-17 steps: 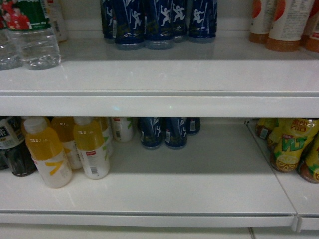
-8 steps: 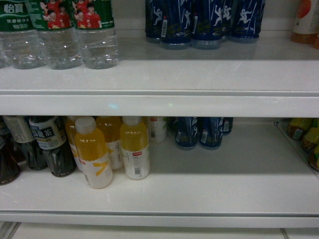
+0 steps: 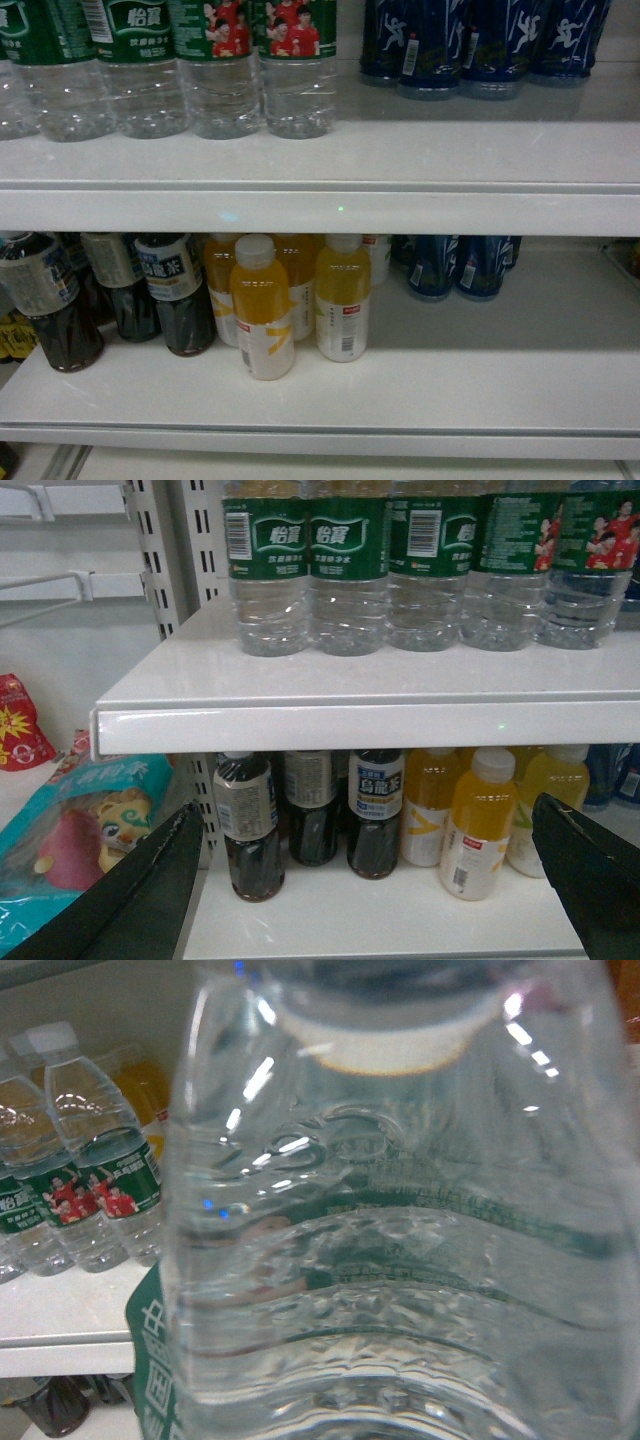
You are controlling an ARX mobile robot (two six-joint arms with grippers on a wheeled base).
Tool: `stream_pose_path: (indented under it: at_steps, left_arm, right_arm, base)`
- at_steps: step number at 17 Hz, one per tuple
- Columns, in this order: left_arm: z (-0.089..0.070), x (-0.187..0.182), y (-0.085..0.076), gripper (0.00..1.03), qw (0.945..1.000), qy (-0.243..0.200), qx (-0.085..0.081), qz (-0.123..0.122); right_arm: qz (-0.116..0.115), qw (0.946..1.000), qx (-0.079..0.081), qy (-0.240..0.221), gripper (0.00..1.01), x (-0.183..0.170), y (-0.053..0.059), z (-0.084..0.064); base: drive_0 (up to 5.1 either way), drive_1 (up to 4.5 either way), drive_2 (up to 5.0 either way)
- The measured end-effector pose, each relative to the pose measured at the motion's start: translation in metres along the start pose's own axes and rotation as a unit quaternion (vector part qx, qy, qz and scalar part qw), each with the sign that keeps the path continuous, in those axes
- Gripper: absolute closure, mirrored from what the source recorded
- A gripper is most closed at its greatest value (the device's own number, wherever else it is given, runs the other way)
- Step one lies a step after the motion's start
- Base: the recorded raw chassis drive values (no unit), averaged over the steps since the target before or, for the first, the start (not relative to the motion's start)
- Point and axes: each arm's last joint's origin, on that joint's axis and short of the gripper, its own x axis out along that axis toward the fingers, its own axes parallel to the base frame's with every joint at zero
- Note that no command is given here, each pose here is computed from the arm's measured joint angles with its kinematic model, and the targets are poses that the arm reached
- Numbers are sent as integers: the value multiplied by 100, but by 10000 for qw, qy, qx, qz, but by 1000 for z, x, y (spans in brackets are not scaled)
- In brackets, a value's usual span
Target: Move water from second to third shelf
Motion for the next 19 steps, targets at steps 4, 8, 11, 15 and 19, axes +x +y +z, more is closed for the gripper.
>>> stream_pose_path:
  at_steps: [4, 8, 11, 15, 19]
  left_arm:
    - [0, 0, 0, 5, 10000, 0, 2, -2]
    - [0, 0, 0, 5, 10000, 2, 0, 0]
    - [0, 0, 0, 5, 10000, 2, 0, 2]
    - [0, 0, 0, 5, 10000, 0, 2, 0]
    - [0, 0, 0, 5, 10000, 0, 2, 0]
  right_arm:
    - [-1, 10000, 0, 4, 59, 0, 0, 0]
    - [3, 10000, 0, -7, 59, 0, 0, 0]
    - [-3, 10000, 0, 13, 59, 0, 0, 0]
    - [1, 10000, 0, 4, 59, 0, 0, 0]
    - [-3, 10000, 0, 13, 59, 0, 0, 0]
  base:
    - [-333, 177, 177]
    - [-342, 167, 167]
    - [-346, 163, 163]
    - [-345, 165, 165]
    - [-346, 163, 163]
